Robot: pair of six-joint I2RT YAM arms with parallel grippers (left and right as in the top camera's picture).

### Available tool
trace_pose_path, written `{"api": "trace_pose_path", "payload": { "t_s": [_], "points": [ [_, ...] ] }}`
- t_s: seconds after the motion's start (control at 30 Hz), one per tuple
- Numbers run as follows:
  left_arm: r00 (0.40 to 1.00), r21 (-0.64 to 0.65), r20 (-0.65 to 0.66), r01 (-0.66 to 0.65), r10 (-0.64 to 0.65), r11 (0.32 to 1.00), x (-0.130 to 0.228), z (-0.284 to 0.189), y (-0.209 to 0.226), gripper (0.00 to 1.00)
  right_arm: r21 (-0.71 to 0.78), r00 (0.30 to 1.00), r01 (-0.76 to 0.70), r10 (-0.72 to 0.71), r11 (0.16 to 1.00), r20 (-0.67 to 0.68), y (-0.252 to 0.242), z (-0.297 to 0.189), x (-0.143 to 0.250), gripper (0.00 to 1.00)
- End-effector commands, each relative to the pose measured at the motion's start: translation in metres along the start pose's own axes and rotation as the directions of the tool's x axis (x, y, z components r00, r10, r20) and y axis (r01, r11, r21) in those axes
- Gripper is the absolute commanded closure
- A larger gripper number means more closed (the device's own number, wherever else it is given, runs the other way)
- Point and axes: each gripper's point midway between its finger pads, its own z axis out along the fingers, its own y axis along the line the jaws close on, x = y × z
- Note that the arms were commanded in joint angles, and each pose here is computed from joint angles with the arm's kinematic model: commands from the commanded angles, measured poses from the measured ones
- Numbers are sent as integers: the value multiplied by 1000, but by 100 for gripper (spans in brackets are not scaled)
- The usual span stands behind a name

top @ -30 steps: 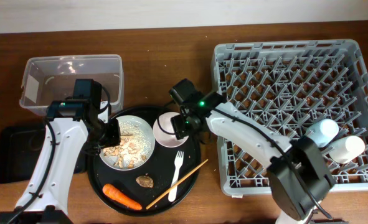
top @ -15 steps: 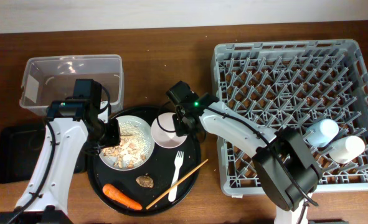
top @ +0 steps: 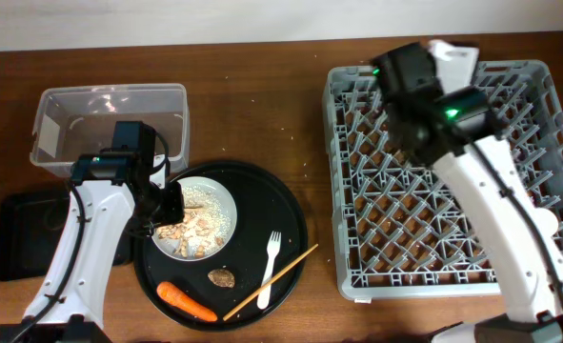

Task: Sort waste into correct bins and load items into the dishwasher rack
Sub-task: 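Place the pink bowl upright at the rack's back right with the right gripper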

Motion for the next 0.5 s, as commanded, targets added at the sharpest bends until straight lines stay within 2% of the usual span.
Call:
{"api": "trace_pose_path", "payload": {
  "t_s": [0.0, 0.2, 0.47],
  "points": [
    [1000, -4, 1, 21, -21, 1000, -1, -1, 3, 60, 245, 997, -79, 73, 966, 33, -56, 28, -12, 96],
    [1000, 12, -2, 21, -21, 1000, 0, -1, 0, 60, 447, 987, -139, 158, 884, -6, -100, 86, -7, 96],
    [1000, 34, -3, 21, -21, 999, 0, -1, -4, 60, 535, 979, -73, 163, 841, -123, -85, 176, 24, 96]
  ]
}}
